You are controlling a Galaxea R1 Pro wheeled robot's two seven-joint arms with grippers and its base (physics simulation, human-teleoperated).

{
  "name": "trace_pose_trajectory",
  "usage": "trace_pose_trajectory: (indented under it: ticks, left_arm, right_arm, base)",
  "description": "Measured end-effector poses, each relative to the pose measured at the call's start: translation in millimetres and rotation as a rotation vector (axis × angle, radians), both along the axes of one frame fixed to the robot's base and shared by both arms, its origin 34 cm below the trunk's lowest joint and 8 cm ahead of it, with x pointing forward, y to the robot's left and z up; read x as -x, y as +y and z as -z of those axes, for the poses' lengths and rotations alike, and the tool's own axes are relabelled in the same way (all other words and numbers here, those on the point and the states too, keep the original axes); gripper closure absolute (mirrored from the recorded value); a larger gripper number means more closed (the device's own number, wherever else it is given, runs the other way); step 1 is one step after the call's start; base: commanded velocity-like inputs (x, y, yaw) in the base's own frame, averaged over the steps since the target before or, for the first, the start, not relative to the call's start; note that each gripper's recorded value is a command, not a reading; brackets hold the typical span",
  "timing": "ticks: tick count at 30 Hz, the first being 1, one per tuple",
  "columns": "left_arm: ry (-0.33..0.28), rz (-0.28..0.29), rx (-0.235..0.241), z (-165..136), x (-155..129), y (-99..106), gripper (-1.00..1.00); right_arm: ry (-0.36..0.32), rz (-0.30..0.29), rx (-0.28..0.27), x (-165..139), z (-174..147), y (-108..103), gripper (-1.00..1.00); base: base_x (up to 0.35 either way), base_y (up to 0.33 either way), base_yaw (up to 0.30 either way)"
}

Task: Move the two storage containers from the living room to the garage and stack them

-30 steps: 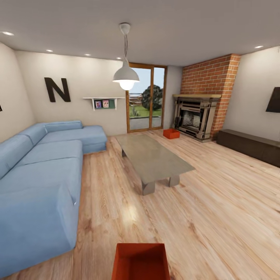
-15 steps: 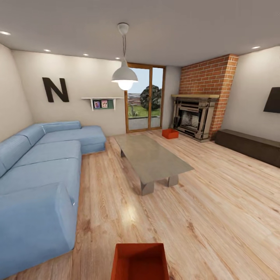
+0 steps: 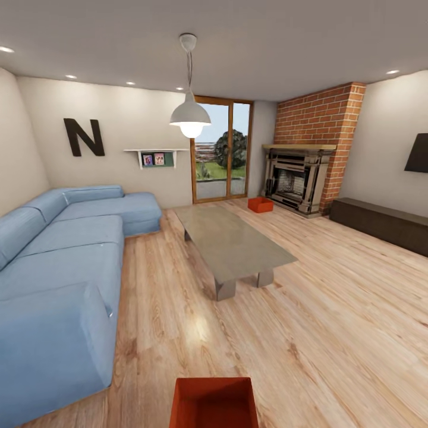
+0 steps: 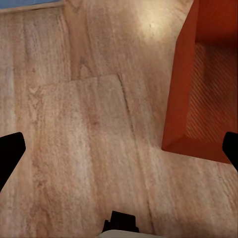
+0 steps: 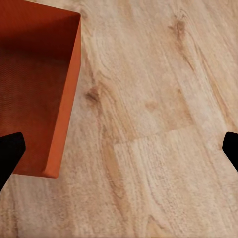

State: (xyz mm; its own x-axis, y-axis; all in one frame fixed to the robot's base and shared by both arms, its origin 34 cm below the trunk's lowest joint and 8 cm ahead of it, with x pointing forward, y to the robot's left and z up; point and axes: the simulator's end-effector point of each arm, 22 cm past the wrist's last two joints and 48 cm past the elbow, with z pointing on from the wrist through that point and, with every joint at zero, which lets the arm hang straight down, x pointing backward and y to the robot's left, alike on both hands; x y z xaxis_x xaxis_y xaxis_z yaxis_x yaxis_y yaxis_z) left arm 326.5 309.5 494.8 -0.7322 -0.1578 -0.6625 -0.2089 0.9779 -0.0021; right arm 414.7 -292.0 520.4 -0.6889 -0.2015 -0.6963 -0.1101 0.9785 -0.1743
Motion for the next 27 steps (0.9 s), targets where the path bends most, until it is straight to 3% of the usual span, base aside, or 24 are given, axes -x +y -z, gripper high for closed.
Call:
trace_pose_trajectory:
  ticks: [27]
  left_arm:
    - [0.000,0.000,-0.001,0.0,0.0,0.4,-1.00]
  right_arm:
    - [-0.001,-0.001,0.000,-0.1,-0.1,0.3,-1.00]
  base:
    - [0.028,0.000,0.000]
